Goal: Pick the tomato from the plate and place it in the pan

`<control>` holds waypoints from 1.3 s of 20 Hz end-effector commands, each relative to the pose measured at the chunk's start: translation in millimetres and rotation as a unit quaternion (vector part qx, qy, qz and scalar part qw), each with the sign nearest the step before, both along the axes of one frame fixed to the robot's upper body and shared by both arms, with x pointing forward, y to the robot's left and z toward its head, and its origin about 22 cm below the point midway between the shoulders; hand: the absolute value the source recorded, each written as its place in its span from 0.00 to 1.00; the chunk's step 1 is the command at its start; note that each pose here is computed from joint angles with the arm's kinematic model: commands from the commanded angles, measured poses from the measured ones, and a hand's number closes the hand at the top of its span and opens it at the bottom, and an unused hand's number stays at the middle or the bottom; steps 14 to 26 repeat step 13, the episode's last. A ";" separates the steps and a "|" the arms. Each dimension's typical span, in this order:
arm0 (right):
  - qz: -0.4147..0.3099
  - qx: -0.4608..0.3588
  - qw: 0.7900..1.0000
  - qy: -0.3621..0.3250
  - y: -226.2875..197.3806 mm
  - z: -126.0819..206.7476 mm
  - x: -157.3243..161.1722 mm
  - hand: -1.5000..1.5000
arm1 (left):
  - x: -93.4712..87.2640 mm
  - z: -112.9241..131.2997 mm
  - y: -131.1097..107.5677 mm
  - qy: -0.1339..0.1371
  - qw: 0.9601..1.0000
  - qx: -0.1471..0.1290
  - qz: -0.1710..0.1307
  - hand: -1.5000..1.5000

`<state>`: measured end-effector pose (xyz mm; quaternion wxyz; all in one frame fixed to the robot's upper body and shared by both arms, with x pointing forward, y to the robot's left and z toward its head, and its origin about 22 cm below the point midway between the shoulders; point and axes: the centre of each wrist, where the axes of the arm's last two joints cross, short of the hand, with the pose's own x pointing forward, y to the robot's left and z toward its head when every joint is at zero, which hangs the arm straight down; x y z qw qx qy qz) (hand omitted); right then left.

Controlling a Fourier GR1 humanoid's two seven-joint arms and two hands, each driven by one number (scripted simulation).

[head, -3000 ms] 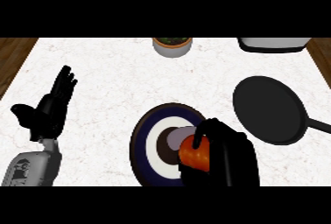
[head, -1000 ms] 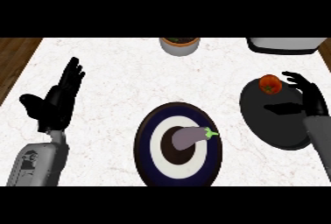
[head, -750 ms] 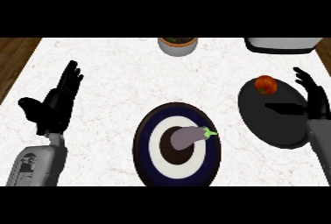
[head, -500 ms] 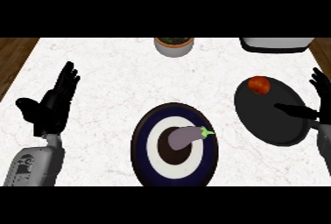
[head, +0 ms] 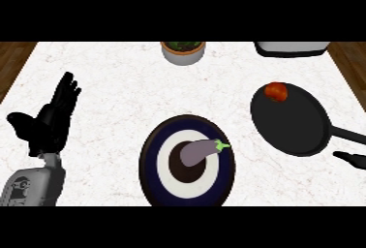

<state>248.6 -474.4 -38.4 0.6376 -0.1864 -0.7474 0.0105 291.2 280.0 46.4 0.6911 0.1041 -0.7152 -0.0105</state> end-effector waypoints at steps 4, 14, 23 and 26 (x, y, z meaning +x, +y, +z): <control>0.022 0.005 1.000 -0.021 -40.2 16.5 -98.4 0.00 | -7.2 2.2 13.1 -0.002 1.000 0.003 -0.002 0.50; 0.002 -0.033 0.999 0.012 17.6 57.1 -156.0 0.00 | 0.9 6.5 -3.5 -0.008 1.000 -0.003 -0.012 0.50; 0.002 -0.033 0.999 0.012 17.6 57.1 -156.0 0.00 | 0.9 6.5 -3.5 -0.008 1.000 -0.003 -0.012 0.50; 0.002 -0.033 0.999 0.012 17.6 57.1 -156.0 0.00 | 0.9 6.5 -3.5 -0.008 1.000 -0.003 -0.012 0.50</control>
